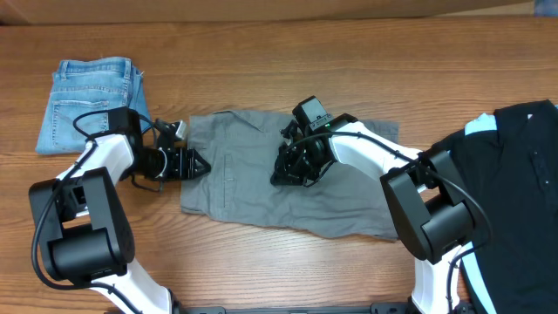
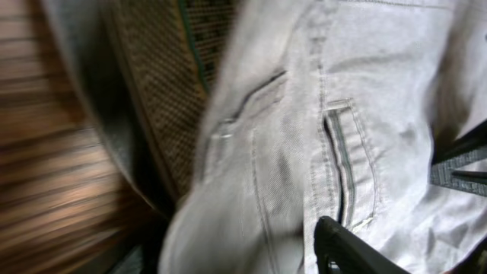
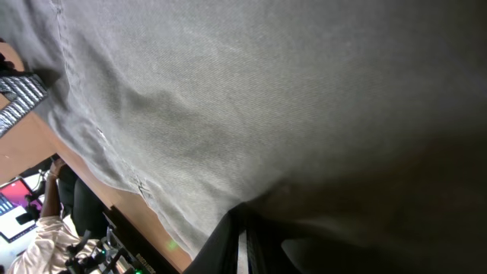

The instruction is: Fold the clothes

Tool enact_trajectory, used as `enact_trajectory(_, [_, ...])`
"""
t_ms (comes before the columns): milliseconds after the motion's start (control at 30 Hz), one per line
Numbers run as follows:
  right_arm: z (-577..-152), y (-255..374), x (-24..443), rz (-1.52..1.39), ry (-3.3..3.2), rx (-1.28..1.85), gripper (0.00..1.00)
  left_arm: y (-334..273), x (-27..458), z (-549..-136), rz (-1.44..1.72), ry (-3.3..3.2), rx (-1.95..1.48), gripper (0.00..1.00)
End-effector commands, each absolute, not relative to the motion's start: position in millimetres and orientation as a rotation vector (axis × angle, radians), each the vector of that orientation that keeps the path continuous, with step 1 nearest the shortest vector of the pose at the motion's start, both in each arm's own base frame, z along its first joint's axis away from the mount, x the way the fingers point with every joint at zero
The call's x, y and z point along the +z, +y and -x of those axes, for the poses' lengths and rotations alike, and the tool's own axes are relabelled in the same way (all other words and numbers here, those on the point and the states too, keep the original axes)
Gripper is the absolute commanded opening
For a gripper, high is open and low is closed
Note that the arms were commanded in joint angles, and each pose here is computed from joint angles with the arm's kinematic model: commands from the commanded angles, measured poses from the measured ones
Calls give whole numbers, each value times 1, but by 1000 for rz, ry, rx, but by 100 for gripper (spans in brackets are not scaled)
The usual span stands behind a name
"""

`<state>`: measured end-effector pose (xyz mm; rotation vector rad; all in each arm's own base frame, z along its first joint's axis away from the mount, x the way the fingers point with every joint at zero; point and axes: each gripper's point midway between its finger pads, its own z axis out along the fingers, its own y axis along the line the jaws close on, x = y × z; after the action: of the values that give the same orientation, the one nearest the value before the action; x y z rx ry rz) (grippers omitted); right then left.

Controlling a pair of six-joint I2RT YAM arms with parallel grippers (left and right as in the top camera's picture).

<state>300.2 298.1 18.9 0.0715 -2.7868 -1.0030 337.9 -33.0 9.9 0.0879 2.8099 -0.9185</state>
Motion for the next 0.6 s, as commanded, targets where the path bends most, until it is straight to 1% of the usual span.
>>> enact_trajectory(0, [-298,299,17,-74,-2776,-1003,9,-45,-24,-307,-98,2947,-922,53])
enact_trajectory(33, [-298,299,17,-74,-2776,-1003,9,-47,-24,-308,-105,2945,-921,46])
enact_trajectory(67, [-297,299,17,-73,-2776,-1003,9,-48,-24,-309,-98,2944,-918,35])
enact_trajectory(133, [-297,299,17,-74,-2776,-1003,8,-50,-25,-312,-71,2942,-915,18])
enact_trajectory(167, [-297,299,17,-74,-2776,-1003,8,-50,-24,-312,-67,2942,-915,13])
enact_trajectory(200, [-297,299,17,-73,-2776,-1003,8,-49,-24,-312,-47,2946,-915,4])
enact_trajectory(433, [-299,299,19,-9,-2768,-998,4,-35,-16,-313,76,2969,-925,4])
enact_trajectory(567, [-304,301,40,-28,-2802,-1043,4,-14,4,-318,184,2991,-935,4])
